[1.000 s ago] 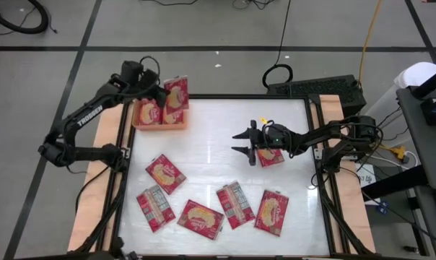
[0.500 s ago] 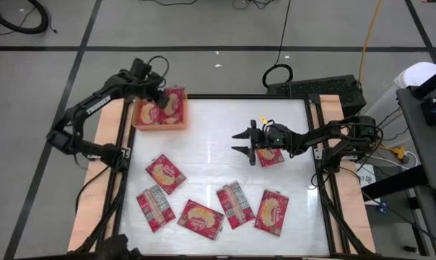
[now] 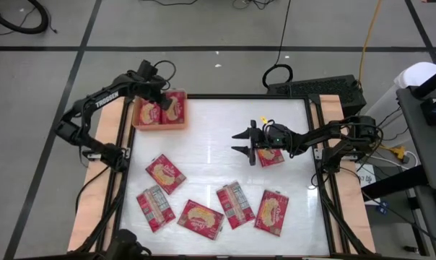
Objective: Sort popcorn bags into baskets
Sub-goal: Put the red popcorn bag into the orange bin
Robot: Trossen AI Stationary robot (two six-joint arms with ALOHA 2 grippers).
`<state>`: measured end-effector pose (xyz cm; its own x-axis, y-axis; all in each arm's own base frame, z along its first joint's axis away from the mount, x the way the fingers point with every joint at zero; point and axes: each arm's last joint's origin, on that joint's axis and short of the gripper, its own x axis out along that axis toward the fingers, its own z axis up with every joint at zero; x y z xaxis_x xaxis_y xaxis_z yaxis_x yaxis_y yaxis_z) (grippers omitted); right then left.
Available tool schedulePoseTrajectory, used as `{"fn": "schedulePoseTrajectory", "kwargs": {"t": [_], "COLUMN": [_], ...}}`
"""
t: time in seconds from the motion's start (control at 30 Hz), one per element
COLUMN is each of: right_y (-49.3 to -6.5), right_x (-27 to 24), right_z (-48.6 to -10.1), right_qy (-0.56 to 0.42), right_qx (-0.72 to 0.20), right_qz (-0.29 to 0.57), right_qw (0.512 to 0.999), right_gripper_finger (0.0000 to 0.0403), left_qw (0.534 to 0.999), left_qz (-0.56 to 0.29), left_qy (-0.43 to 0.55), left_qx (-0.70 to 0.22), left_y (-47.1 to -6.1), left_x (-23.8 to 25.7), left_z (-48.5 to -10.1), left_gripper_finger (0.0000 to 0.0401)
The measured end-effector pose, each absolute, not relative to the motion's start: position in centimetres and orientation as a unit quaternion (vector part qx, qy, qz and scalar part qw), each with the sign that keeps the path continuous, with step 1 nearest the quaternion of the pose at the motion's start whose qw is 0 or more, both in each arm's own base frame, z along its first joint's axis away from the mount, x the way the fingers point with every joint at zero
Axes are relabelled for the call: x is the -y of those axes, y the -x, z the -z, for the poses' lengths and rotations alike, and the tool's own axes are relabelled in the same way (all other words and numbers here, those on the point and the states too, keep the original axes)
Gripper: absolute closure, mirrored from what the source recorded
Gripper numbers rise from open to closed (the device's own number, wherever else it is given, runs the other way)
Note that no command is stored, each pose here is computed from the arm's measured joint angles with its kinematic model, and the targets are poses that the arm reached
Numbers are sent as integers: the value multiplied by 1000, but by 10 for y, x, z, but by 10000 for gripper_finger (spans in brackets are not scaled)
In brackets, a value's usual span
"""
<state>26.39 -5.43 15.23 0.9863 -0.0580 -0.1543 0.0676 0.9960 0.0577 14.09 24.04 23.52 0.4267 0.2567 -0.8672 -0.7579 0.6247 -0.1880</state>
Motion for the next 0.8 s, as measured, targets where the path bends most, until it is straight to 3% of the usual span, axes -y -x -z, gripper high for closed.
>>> {"fn": "schedulePoseTrajectory", "kwargs": {"t": [0.27,0.6,0.8], "right_y": [-264,-264,-265], "right_x": [54,53,46], "right_z": [-152,-152,-153], "right_qy": [-26,-42,-60], "right_qx": [-77,-76,-80], "right_qz": [31,31,43], "right_qw": [996,996,994], "right_gripper_finger": [195,195,195], "left_qw": [787,763,795], "left_qz": [-330,-408,-374], "left_qy": [263,216,176], "left_qx": [-450,-453,-444], "left_y": [-144,-156,-178], "left_x": [-239,-236,-220], "left_z": [-235,-238,-246], "left_gripper_finger": [286,190,185]}}
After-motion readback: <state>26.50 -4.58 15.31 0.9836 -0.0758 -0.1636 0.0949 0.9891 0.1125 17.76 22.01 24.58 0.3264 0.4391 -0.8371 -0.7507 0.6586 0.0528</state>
